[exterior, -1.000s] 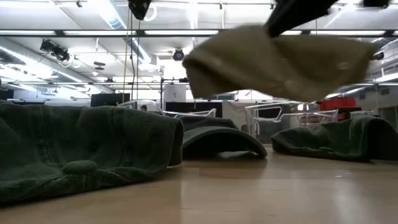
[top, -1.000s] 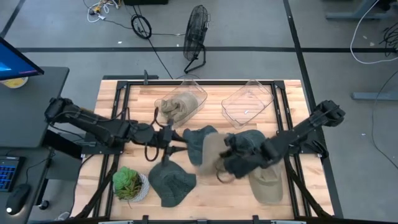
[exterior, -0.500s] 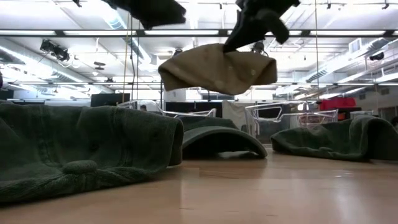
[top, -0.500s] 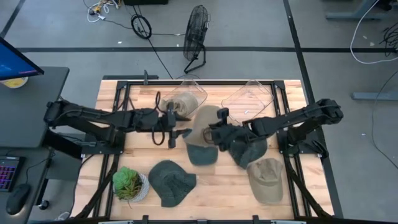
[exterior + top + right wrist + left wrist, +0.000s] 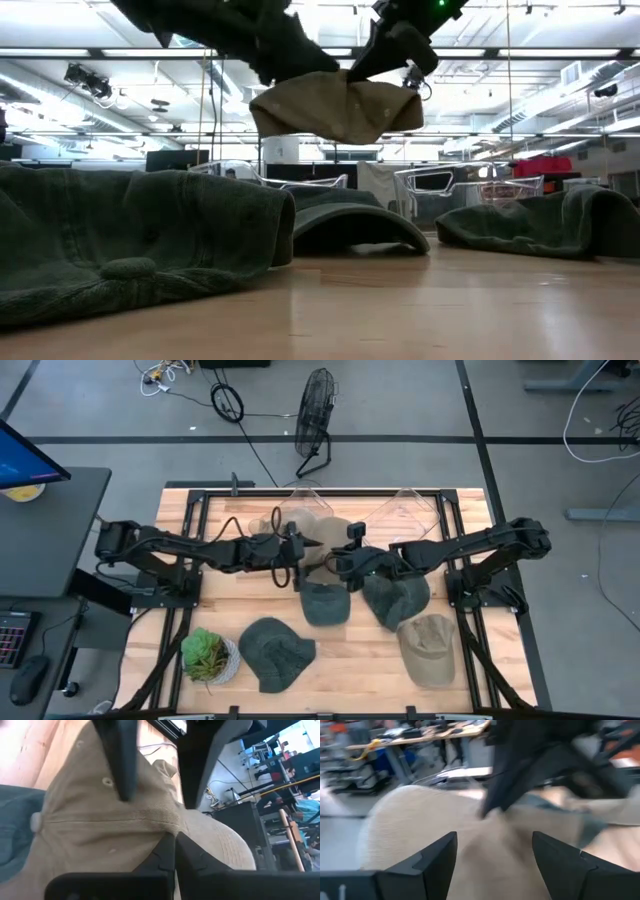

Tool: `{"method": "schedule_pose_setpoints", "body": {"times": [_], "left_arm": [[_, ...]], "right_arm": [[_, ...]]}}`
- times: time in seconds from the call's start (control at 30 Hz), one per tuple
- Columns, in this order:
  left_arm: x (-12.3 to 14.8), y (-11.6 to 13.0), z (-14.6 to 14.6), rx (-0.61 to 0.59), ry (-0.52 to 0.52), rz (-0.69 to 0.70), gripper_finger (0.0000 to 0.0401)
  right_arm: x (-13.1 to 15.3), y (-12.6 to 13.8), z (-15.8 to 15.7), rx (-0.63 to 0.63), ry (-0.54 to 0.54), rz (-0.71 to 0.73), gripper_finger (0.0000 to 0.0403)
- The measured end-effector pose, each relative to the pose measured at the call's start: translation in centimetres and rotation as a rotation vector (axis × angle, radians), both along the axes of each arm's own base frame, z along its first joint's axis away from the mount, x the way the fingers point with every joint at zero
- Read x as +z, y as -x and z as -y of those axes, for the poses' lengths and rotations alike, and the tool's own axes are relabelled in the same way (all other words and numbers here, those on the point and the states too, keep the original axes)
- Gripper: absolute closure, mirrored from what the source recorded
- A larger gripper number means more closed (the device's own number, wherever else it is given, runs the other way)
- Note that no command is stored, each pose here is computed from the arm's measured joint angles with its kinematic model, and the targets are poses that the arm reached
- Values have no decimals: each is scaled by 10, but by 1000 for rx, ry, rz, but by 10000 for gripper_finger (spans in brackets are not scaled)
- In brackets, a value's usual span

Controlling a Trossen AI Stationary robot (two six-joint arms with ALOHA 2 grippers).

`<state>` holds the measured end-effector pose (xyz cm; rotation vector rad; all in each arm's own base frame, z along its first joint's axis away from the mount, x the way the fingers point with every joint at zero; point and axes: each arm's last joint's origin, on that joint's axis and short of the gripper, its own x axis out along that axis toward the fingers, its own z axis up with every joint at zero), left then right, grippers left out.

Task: Pick & Place hat
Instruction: Put the left brown cap into the left transparent bin

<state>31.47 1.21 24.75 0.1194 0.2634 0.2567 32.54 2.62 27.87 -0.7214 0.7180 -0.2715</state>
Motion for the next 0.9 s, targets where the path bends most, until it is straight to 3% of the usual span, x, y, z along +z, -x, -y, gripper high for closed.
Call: {"method": "schedule_pose_setpoints", "body": {"times": [0.13, 0.23, 0.37, 0.53, 0.67, 0.77, 0.9], "left_arm": [[-7, -2, -8, 59, -9, -30, 151], [-9, -1, -10, 65, -8, -53, 182], [-10, -1, -9, 64, -8, -64, 262], [-11, 0, -10, 71, -10, -76, 383], [-8, 2, -12, 156, -44, -69, 393], [2, 9, -17, 232, -170, -99, 395], [18, 25, -26, 247, -312, -156, 396]], "right_arm": [[1, 0, -4, 10, -5, 16, 401], [1, 0, -7, 9, -20, 28, 401], [-1, 1, -7, -15, -50, 25, 397], [-1, 1, -6, -54, -103, 47, 361], [-5, 4, -7, -84, -133, 23, 321], [-9, 9, -9, -108, -159, -11, 293], [-13, 14, -14, -133, -191, -53, 264]]}}
